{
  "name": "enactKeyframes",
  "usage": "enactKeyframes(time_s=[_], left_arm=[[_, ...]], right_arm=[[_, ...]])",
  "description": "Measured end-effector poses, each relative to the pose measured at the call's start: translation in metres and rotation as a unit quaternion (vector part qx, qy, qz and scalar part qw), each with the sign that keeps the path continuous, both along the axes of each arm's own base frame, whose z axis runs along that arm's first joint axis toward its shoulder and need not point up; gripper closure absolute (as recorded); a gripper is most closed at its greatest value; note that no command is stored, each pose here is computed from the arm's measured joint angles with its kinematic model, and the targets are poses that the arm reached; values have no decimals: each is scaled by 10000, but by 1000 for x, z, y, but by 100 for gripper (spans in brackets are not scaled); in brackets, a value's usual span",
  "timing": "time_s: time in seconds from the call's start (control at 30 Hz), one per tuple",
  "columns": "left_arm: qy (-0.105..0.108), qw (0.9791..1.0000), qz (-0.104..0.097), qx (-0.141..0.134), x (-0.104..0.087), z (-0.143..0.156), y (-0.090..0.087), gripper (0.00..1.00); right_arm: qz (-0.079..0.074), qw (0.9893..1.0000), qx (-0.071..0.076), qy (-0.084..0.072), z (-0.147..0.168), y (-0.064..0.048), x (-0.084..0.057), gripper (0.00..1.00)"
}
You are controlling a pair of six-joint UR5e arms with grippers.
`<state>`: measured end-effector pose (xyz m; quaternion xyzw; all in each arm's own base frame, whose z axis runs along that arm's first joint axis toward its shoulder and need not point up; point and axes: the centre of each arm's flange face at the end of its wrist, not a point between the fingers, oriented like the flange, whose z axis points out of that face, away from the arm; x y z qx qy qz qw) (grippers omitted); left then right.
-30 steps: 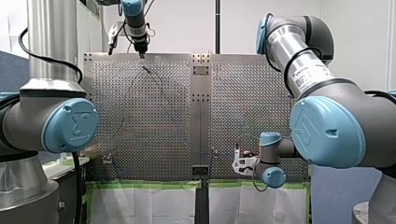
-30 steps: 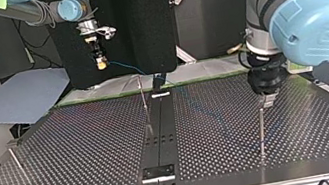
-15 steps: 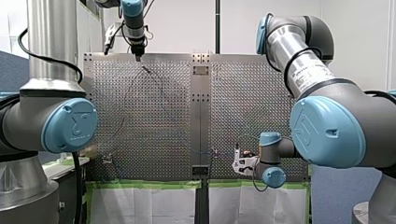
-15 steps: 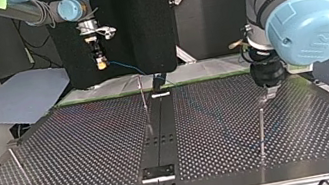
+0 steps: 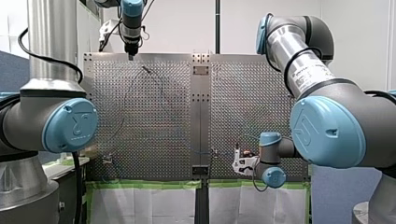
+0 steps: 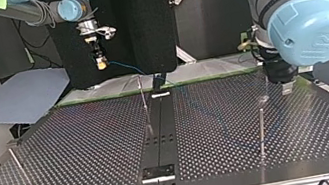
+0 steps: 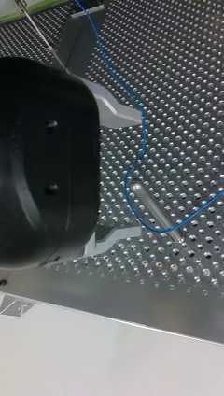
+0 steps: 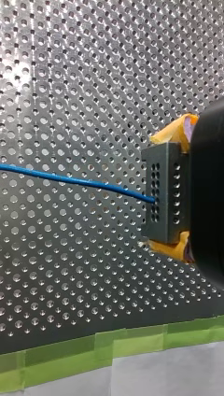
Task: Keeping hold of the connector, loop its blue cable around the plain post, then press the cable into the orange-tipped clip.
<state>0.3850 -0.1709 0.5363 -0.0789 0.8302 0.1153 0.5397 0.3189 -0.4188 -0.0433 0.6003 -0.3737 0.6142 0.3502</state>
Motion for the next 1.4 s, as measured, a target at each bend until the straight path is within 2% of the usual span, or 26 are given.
enactKeyframes(time_s=[0.53, 0.73, 0.9, 1.03, 1.13, 1.27, 1.4], left_arm=[[-26, 10000, -24, 8, 0, 1, -1, 0], [-145, 9995, -293, 48, 5, 1, -7, 0], [-248, 9978, -608, 122, 12, -1, -17, 0], [-331, 9951, -910, 192, 17, -4, -29, 0], [-422, 9921, -1159, 248, 18, -4, -39, 0], [-525, 9857, -1562, 343, 25, -8, -60, 0], [-671, 9807, -1765, 509, 34, -9, -81, 0]], right_arm=[[0, 10000, -13, -5, 0, 0, 0, 100], [0, 10000, 4, 6, 0, 0, 0, 100], [0, 10000, 23, 16, -1, 1, 0, 100], [0, 10000, 42, 0, -1, 1, 0, 100], [0, 10000, 54, -13, -1, 1, 0, 100], [0, 10000, 58, -20, -1, 1, 0, 100], [0, 10000, 61, -35, -1, 1, 0, 100]])
